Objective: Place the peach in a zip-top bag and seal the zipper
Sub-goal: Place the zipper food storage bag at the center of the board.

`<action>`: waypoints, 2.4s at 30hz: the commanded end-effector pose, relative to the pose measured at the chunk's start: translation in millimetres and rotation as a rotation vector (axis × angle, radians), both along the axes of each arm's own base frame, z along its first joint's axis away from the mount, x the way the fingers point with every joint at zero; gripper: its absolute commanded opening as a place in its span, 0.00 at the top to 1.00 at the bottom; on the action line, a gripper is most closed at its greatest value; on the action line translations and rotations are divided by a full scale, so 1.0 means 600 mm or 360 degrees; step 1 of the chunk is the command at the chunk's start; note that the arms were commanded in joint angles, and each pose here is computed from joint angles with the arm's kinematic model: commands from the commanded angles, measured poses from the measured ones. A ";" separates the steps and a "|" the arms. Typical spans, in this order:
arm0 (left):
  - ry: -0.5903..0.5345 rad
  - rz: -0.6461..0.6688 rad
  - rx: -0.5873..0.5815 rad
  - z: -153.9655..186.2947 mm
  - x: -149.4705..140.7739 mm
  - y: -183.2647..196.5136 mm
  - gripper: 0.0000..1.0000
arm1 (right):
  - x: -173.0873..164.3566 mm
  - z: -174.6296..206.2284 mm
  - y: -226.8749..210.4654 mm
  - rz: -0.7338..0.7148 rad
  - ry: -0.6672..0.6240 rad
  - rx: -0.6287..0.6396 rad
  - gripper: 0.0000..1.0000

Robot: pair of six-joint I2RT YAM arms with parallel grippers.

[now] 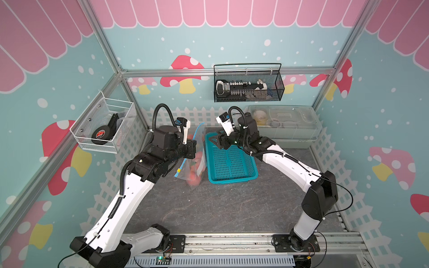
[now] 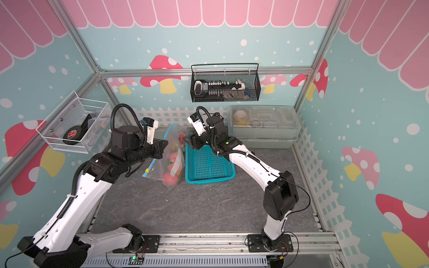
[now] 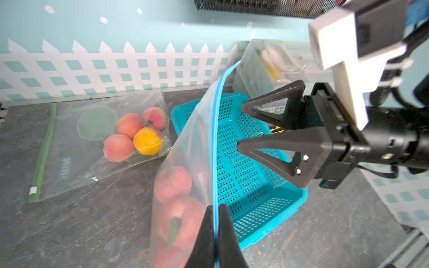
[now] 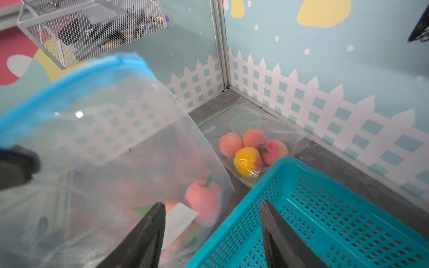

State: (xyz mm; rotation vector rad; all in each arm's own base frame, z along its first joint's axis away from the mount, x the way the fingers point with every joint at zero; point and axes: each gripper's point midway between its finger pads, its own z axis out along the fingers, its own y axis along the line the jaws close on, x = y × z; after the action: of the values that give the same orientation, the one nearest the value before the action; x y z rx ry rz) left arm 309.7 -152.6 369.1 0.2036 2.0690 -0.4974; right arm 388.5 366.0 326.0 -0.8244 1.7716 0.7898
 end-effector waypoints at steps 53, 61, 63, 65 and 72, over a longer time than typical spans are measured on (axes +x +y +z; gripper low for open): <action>0.0224 0.0475 0.1693 -0.260 -0.026 0.333 1.00 | -0.004 0.030 -0.094 -0.0307 -0.0234 -0.0209 0.28; 0.0224 0.0359 0.1671 -0.288 0.025 0.321 1.00 | -0.005 0.031 -0.096 -0.0313 -0.0234 -0.0208 0.28; 0.0256 0.0333 0.1676 -0.297 0.035 0.328 1.00 | -0.003 0.027 -0.095 -0.0315 -0.0223 -0.0205 0.28; 0.0301 0.0324 0.1720 -0.308 0.043 0.337 1.00 | -0.003 0.028 -0.095 -0.0314 -0.0223 -0.0201 0.28; 0.0360 0.0340 0.1656 -0.343 0.070 0.347 1.00 | -0.003 0.030 -0.098 -0.0320 -0.0230 -0.0203 0.27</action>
State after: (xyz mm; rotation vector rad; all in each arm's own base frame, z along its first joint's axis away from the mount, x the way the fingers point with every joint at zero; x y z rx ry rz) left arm 335.0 56.1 151.6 0.5632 2.4092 0.7903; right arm 388.5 312.0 328.8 -0.7662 1.7878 0.4800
